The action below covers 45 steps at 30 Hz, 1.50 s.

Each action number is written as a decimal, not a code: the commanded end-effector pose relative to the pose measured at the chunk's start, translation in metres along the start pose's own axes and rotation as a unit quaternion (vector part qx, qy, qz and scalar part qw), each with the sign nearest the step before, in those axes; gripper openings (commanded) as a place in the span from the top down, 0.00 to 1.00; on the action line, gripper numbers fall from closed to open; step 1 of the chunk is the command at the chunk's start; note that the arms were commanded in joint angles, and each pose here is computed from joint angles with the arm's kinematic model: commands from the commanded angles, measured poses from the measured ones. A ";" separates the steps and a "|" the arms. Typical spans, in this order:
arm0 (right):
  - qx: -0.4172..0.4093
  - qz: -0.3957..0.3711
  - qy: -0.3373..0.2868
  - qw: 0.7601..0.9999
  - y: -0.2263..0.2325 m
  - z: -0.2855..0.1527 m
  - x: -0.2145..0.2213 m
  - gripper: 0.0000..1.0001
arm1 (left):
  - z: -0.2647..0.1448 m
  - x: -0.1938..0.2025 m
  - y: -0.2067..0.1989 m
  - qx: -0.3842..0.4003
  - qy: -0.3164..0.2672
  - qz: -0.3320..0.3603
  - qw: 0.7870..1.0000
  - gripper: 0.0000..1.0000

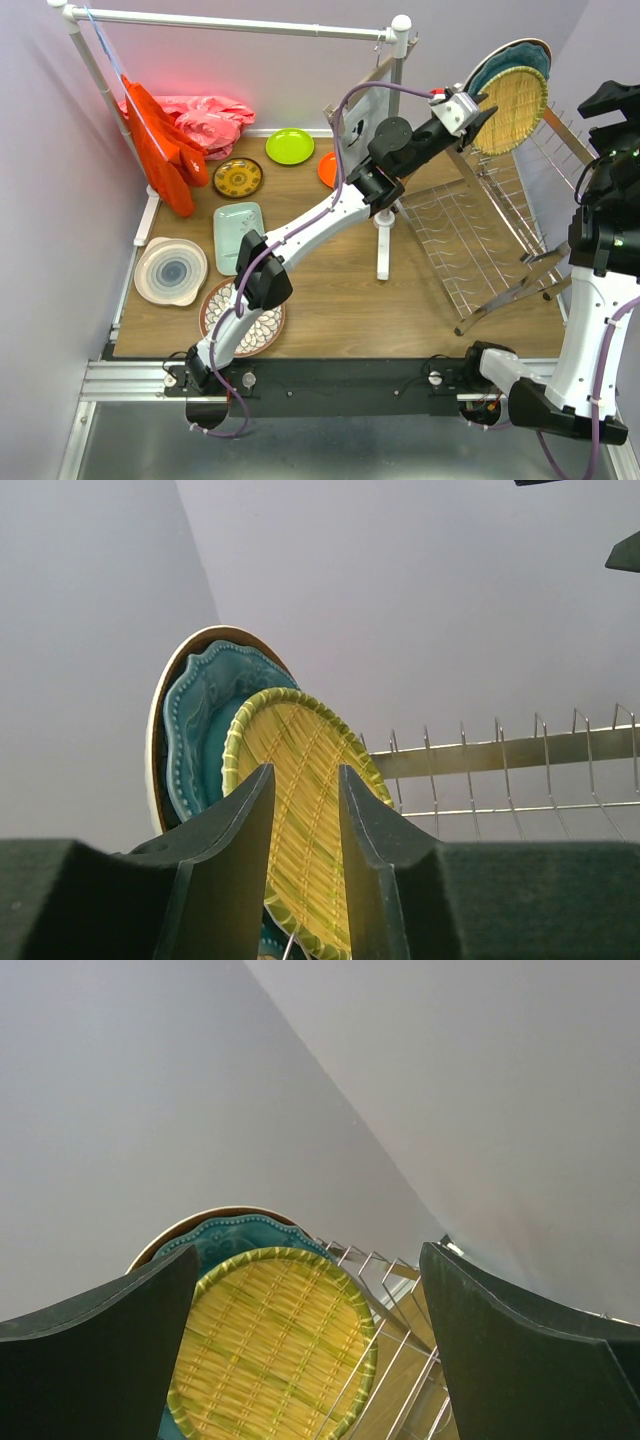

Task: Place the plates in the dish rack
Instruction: Insert the plate into the dish rack, then grab a plate with the left arm

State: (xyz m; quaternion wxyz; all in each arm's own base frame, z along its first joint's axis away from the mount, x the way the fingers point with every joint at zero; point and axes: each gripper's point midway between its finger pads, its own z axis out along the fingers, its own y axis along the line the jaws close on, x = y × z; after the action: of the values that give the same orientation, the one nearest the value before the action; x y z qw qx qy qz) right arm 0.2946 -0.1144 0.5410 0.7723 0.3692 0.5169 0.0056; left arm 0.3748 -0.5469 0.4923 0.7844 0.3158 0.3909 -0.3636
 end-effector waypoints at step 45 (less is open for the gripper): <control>-0.704 -0.346 0.408 0.467 0.098 -0.302 0.317 0.00 | -0.375 0.028 0.065 -0.316 0.230 -0.313 0.865 0.20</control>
State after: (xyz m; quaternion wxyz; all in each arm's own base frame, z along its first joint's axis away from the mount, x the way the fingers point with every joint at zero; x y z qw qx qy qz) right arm 0.2326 0.2613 0.3546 0.4519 -0.5301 0.6259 0.3508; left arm 0.2761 -0.2469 0.3152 0.5907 0.0710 0.7378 -0.3188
